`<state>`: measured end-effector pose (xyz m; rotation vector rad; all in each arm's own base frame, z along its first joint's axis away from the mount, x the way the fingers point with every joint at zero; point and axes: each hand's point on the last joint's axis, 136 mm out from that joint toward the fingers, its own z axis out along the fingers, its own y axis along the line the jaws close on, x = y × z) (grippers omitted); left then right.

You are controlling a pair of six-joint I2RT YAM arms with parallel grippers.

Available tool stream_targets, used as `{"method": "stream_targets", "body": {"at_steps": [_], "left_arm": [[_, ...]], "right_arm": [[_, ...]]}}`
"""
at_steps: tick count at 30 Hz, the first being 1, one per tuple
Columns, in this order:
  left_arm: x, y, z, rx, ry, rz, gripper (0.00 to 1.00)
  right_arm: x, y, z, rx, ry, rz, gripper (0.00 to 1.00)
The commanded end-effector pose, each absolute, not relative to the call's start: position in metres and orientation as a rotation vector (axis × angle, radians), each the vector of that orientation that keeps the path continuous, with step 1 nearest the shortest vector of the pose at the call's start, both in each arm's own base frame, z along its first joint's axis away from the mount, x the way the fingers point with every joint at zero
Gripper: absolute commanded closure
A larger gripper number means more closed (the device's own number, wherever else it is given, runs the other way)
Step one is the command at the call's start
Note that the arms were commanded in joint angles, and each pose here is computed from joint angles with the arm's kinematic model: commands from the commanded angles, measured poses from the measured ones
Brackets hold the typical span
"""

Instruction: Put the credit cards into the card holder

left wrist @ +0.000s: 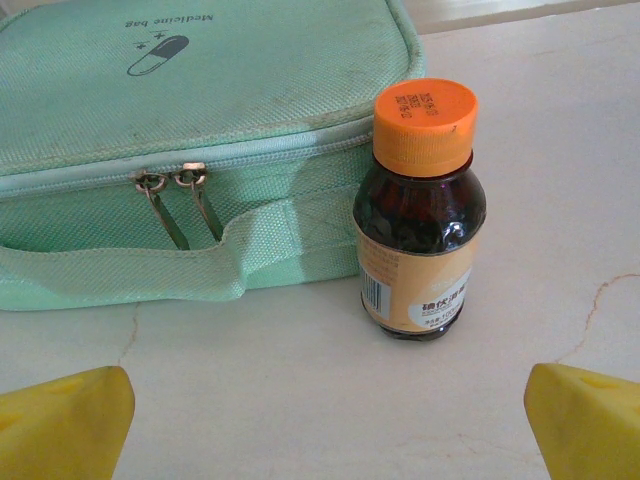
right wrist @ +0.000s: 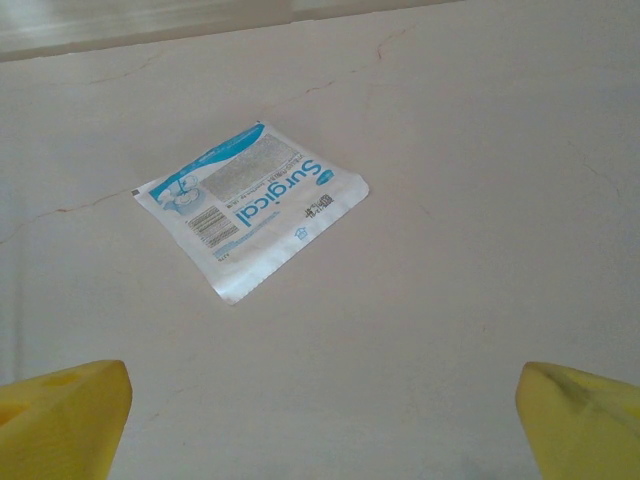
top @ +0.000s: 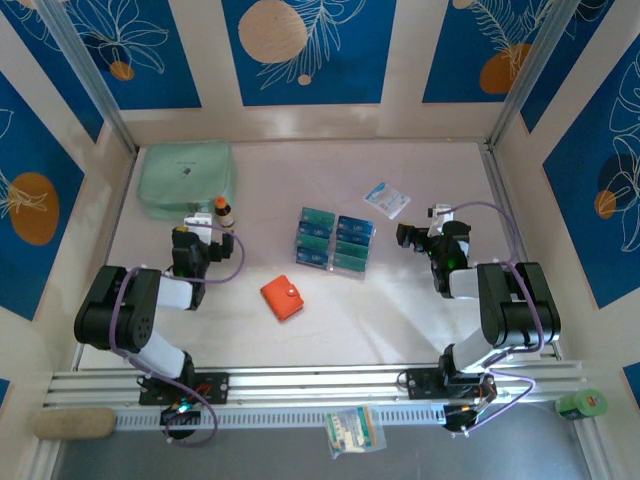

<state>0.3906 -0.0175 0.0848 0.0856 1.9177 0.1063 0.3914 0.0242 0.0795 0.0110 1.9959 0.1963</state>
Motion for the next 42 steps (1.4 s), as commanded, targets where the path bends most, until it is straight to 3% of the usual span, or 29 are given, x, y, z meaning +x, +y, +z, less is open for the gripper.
{"method": "stream_targets", "body": {"at_steps": [1,7,13,17,19,23,27,34,42], "left_arm": [[0.397,-0.014,0.091,0.055,1.903,0.106,0.0],[0.396,-0.014,0.092,0.056,1.897,0.104,0.0],[0.394,-0.008,0.12,0.024,1.914,0.149,0.0],[0.392,0.0,0.152,-0.053,1.92,0.158,0.0],[0.39,-0.002,0.165,-0.095,1.943,0.112,0.0],[0.376,-0.013,0.183,-0.219,2.025,-0.04,0.0],[0.354,-0.029,0.186,-0.301,2.105,-0.19,0.0],[0.329,-0.039,0.176,-0.389,2.129,-0.305,0.0],[0.321,-0.034,0.181,-0.418,2.134,-0.28,0.0]], "right_arm": [[0.398,0.026,0.093,-0.018,1.957,0.199,0.01],[0.398,0.025,0.098,-0.012,1.937,0.195,0.01],[0.384,0.023,0.178,0.028,1.911,0.156,0.01],[0.363,-0.008,0.231,0.479,1.923,0.279,0.01],[0.353,-0.002,0.247,0.516,1.946,0.411,0.01],[0.332,0.055,0.262,0.296,2.008,0.694,0.03],[0.299,0.128,0.235,0.087,2.164,0.864,0.07],[0.253,0.249,0.161,-0.229,2.379,0.927,0.1],[0.253,0.346,0.121,-0.436,2.482,0.917,0.13]]}}
